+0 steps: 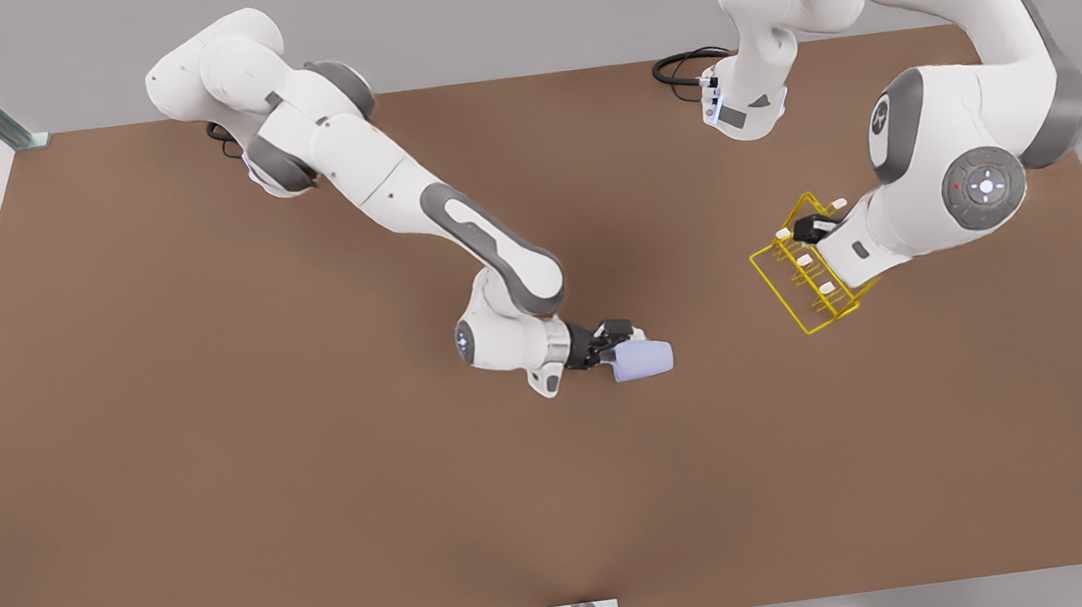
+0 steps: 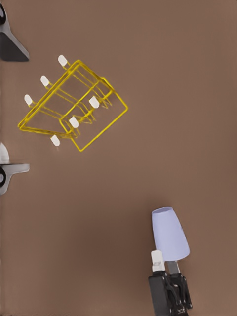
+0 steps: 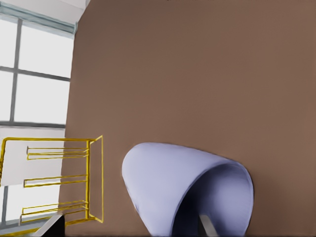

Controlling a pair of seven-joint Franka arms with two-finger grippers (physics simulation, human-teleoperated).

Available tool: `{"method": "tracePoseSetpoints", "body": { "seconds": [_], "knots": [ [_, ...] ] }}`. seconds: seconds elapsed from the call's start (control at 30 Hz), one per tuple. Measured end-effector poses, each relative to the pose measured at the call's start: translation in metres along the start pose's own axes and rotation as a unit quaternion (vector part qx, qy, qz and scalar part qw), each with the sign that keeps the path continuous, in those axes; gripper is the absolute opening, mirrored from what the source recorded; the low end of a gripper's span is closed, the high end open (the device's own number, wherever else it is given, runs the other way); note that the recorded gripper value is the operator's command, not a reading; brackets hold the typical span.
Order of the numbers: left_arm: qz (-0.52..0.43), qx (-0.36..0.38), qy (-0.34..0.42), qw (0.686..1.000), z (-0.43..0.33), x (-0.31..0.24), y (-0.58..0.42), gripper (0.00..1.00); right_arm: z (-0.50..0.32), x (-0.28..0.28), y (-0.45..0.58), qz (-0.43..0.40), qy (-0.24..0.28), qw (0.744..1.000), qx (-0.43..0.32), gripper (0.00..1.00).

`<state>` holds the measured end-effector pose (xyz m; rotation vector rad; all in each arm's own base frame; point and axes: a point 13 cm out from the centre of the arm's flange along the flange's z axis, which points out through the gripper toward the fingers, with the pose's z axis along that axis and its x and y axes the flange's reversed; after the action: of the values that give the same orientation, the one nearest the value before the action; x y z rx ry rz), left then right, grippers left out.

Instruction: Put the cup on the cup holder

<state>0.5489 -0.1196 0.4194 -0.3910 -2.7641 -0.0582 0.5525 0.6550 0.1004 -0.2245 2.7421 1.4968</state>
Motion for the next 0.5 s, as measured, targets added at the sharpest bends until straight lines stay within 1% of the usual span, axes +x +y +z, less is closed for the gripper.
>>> {"method": "tracePoseSetpoints", "body": {
  "seconds": [0.07,0.1,0.17,0.2,0.23,0.27,0.3,0.33,0.37,0.43,0.5],
  "knots": [
    [-0.020,-0.004,0.004,1.000,0.014,-0.009,-0.019,1.00,-0.034,-0.013,-0.021,-0.018,0.013,1.000,0.017,1.00],
    [-0.036,-0.004,0.006,0.999,0.021,-0.013,-0.021,1.00,-0.063,-0.030,-0.040,-0.034,0.022,0.999,0.030,1.00],
    [-0.071,-0.006,0.009,0.997,0.037,-0.021,-0.026,1.00,-0.149,-0.067,-0.080,-0.083,0.052,0.993,0.071,1.00],
    [-0.079,-0.012,0.020,0.997,0.062,-0.034,-0.046,1.00,-0.217,-0.092,-0.090,-0.123,0.071,0.984,0.105,1.00],
    [-0.085,-0.020,0.029,0.996,0.093,-0.047,-0.076,1.00,-0.297,-0.116,-0.094,-0.166,0.093,0.969,0.159,1.00],
    [-0.097,-0.028,0.033,0.994,0.124,-0.055,-0.100,1.00,-0.387,-0.134,-0.079,-0.203,0.109,0.944,0.236,1.00],
    [-0.117,-0.032,0.027,0.992,0.151,-0.063,-0.120,1.00,-0.458,-0.128,-0.028,-0.234,0.124,0.917,0.298,1.00],
    [-0.144,-0.032,0.013,0.989,0.174,-0.072,-0.133,1.00,-0.506,-0.106,0.036,-0.256,0.133,0.897,0.335,1.00],
    [-0.174,-0.028,-0.009,0.984,0.190,-0.083,-0.143,1.00,-0.542,-0.073,0.086,-0.260,0.144,0.886,0.356,1.00],
    [-0.250,-0.007,-0.058,0.966,0.203,-0.111,-0.152,1.00,-0.594,-0.002,0.119,-0.220,0.172,0.880,0.385,1.00],
    [-0.326,0.031,-0.094,0.940,0.201,-0.132,-0.164,1.00,-0.615,0.045,0.093,-0.154,0.207,0.877,0.406,1.00]
  ]
}}
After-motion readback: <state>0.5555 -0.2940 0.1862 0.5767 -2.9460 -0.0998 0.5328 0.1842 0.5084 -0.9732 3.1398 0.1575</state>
